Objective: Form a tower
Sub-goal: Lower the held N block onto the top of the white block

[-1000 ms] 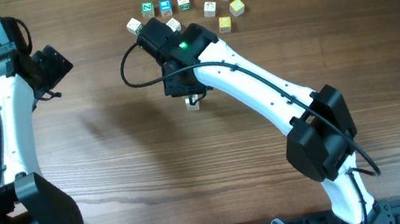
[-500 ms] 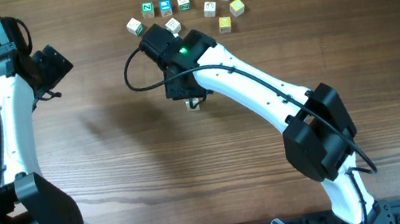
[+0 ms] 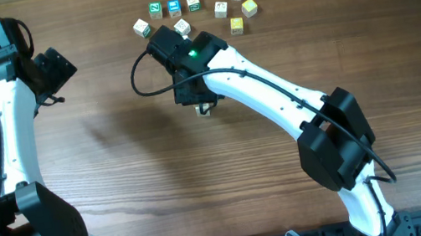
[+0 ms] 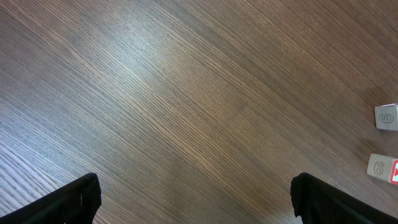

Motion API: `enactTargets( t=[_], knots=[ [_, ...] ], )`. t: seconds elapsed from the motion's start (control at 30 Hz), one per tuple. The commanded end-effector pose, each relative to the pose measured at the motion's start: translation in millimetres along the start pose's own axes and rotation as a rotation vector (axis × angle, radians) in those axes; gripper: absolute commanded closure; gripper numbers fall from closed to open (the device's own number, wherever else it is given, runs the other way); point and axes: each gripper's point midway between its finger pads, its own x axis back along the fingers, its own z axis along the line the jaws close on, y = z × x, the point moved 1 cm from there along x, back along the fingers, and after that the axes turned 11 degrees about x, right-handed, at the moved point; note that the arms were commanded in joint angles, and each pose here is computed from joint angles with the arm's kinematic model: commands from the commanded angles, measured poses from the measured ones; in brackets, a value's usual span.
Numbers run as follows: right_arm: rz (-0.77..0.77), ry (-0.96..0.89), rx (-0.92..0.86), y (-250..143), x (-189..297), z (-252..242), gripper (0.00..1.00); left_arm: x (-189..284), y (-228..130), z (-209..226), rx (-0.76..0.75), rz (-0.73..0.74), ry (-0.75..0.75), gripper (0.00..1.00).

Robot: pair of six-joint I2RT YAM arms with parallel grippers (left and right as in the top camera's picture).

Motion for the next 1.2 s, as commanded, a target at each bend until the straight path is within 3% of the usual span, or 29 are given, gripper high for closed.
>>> enactTargets(
  t=[0.0,0.43,1.17],
  knots=[
    [0.028,-0.048,-0.027,-7.9,-20.5,-8.3,0.85,10.1,7.7,-1.3,-0.005,-0.032,-0.012,0.0],
    [0.004,-0.034,-0.05,-2.5,-24.2,-6.3,0.82,10.1,7.7,-1.3,-0.005,-0.032,-0.012,0.0],
    [0.054,0.002,-0.089,-8.2,-24.6,-6.6,0.85,10.1,7.7,-1.3,-0.005,-0.032,-0.012,0.0]
  ],
)
